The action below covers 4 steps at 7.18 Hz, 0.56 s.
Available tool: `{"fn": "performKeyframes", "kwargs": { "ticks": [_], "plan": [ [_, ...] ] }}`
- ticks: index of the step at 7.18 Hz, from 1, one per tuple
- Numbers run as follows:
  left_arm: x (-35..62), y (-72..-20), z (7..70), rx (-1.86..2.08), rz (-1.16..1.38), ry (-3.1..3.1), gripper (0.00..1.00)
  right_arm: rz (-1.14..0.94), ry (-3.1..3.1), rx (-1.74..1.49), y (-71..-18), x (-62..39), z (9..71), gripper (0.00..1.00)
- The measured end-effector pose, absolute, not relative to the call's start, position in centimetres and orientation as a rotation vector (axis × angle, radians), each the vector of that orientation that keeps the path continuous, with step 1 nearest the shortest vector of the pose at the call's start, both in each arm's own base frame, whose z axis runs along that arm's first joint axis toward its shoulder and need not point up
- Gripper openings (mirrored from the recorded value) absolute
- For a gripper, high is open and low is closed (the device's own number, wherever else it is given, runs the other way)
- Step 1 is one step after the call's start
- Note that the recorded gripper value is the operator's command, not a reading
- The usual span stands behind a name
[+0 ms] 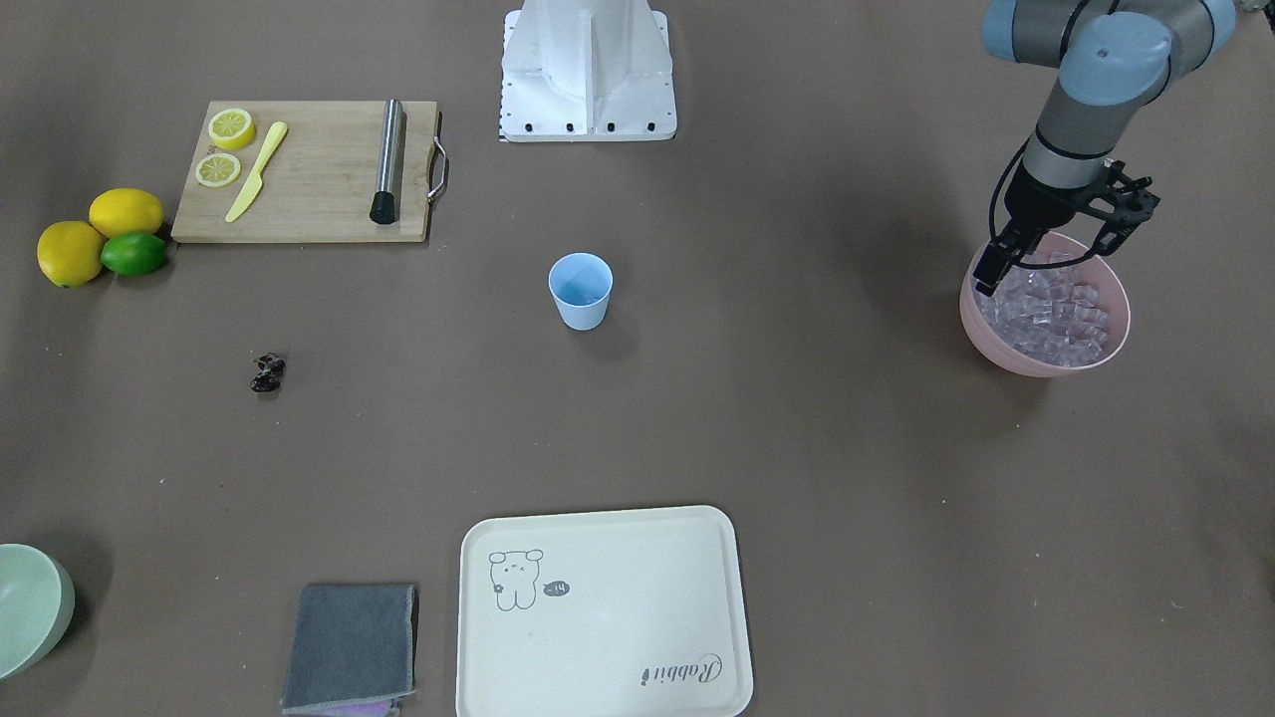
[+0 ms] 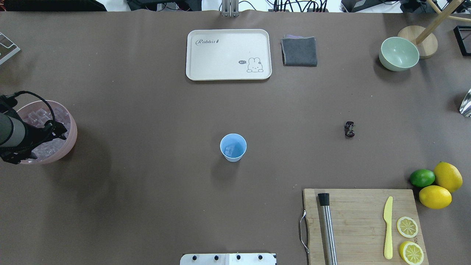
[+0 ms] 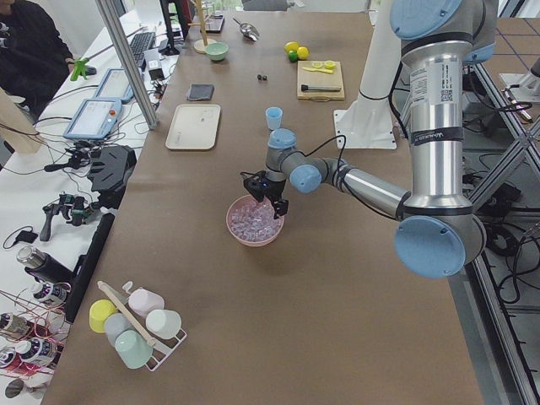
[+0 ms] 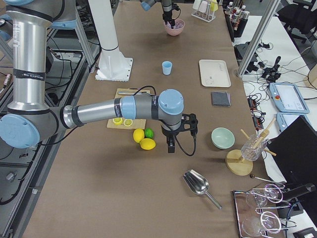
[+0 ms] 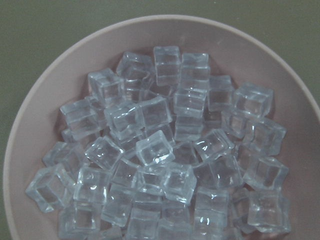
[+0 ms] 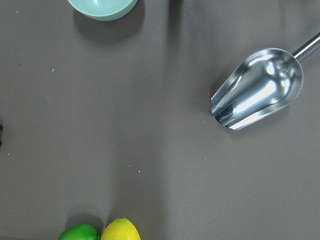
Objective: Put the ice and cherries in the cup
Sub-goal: 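Lower the left gripper into the bowl and grasp another ice cube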
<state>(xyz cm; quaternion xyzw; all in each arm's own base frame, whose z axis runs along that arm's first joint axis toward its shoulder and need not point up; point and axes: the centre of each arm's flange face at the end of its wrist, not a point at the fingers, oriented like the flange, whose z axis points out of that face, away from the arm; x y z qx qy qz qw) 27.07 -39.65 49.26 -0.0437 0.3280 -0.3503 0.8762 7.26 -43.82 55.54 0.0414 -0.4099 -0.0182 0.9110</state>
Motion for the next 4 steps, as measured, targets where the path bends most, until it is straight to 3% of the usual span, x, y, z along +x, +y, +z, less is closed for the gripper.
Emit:
{"fn": "performKeyframes", "kwargs": {
  "ticks": [4],
  "plan": [
    [28.06,-38.98,48.91,-0.105,-0.704,0.691,0.95,-0.04,-0.84,0.097,-43.76,7.42,55.08,1.0]
  ]
}}
